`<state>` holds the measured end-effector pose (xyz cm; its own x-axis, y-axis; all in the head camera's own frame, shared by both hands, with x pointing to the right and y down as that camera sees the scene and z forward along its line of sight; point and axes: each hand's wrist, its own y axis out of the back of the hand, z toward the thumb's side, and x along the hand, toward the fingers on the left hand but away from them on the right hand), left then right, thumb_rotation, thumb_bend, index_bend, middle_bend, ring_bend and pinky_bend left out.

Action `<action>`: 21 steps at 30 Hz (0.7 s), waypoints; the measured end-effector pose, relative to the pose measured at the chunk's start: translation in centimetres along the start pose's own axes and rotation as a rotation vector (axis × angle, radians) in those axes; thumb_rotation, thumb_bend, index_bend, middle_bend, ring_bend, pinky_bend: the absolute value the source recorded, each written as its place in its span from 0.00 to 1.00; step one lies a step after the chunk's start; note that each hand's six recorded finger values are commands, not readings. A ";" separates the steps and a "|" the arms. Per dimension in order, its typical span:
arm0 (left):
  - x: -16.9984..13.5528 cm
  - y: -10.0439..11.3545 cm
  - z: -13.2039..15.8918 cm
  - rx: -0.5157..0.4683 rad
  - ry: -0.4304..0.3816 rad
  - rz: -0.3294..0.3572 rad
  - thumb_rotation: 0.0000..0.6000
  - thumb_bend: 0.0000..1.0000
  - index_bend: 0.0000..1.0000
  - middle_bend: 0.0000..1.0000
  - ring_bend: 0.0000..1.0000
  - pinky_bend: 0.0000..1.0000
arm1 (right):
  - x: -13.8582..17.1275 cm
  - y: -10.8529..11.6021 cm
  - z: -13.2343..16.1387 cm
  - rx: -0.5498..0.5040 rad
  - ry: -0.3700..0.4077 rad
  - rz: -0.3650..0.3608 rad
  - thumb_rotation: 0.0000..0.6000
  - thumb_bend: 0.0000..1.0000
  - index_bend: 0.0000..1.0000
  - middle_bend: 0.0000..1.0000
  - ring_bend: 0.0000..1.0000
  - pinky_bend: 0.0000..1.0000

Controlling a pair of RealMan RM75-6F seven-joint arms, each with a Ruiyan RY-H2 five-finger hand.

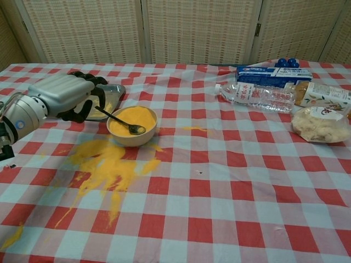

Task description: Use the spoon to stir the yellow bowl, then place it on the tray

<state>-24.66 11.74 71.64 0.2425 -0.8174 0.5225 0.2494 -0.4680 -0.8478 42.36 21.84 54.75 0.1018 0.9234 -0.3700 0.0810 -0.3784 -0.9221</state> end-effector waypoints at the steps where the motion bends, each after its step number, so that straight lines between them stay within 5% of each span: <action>1: 0.0 0.0 0.0 0.000 -0.001 0.001 1.00 0.82 0.31 0.01 0.00 0.04 | 0.0 0.0 0.0 0.001 0.000 0.000 1.00 0.11 0.00 0.00 0.00 0.00; 9: 0.3 -0.2 0.1 0.003 -0.006 0.007 1.00 0.81 0.30 0.01 0.00 0.04 | 0.0 0.1 -0.2 0.001 -0.006 -0.003 1.00 0.11 0.00 0.00 0.00 0.00; 21: -0.1 -0.9 0.1 0.018 -0.017 -0.005 1.00 0.81 0.44 0.00 0.00 0.04 | -0.1 -0.1 -0.2 0.004 -0.010 0.000 1.00 0.11 0.00 0.00 0.00 0.00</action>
<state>-24.79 12.28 72.31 0.2570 -0.8095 0.5279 0.2673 -0.4654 -0.8438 42.53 21.74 54.89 0.0915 0.9239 -0.3715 0.0766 -0.3784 -0.9224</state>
